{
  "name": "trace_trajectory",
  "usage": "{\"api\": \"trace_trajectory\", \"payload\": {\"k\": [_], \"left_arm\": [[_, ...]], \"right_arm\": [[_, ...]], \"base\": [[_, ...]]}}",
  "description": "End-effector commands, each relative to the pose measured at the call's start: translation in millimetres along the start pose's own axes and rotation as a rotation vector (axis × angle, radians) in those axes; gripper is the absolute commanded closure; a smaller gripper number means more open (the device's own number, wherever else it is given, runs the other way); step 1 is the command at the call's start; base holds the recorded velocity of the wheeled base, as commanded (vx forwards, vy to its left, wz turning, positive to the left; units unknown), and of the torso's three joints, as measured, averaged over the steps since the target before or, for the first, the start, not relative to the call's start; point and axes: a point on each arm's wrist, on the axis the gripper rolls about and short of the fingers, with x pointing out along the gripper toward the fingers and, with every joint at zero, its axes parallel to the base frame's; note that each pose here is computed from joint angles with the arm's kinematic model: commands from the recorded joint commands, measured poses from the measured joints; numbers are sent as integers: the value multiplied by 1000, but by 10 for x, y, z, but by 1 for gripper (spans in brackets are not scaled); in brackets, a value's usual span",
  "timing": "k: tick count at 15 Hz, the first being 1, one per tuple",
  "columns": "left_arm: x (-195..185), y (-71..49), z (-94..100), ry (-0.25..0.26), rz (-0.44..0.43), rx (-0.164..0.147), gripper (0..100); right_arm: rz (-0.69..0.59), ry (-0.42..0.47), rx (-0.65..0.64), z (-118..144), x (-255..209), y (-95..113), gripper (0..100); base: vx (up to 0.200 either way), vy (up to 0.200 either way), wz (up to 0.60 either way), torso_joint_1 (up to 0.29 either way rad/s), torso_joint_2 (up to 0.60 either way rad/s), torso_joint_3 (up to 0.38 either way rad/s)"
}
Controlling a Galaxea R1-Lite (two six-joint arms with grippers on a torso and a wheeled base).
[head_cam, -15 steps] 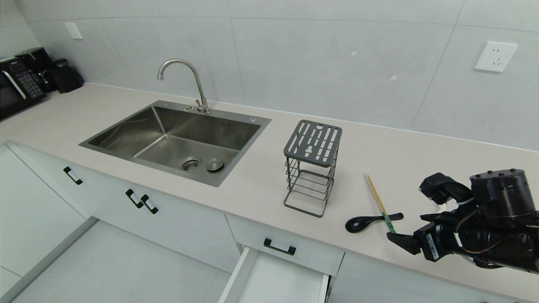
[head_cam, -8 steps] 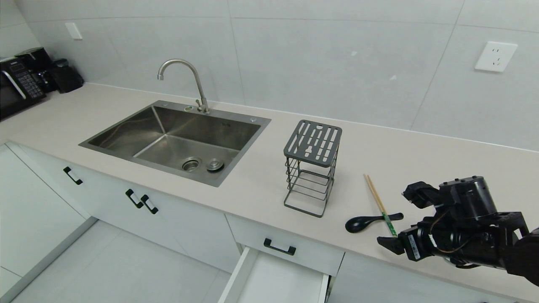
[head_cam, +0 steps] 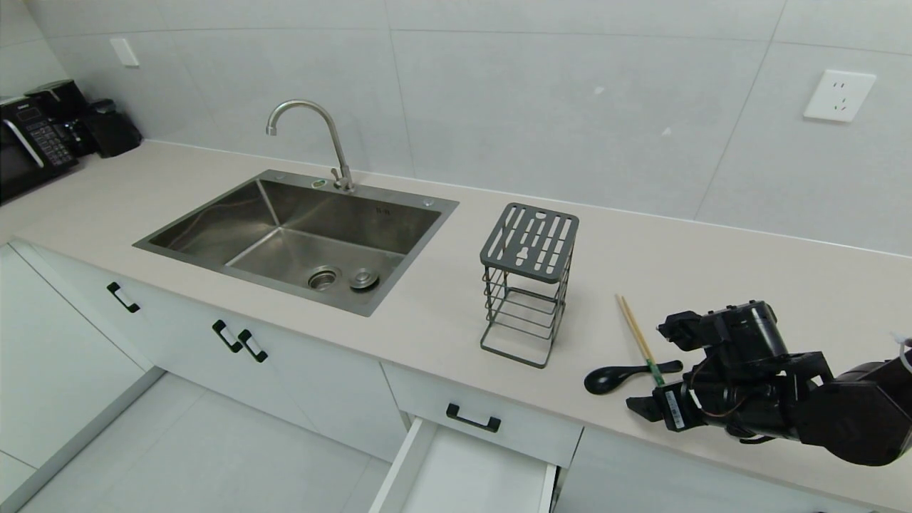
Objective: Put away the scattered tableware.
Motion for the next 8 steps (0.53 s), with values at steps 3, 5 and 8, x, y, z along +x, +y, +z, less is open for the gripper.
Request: {"api": "trace_trajectory", "payload": {"k": [3,5,8], "left_arm": [[1,0,1,1,0,0,0],[1,0,1,1,0,0,0],[1,0,1,1,0,0,0]], "right_arm": [[-8,0,-1,43,101,21,0],[-18,15,1,17,140,26,0],[-17,18,9,51,250,43,0]], "base": [[0,0,0,0,0,0],[0,0,0,0,0,0],[0,0,0,0,0,0]]}}
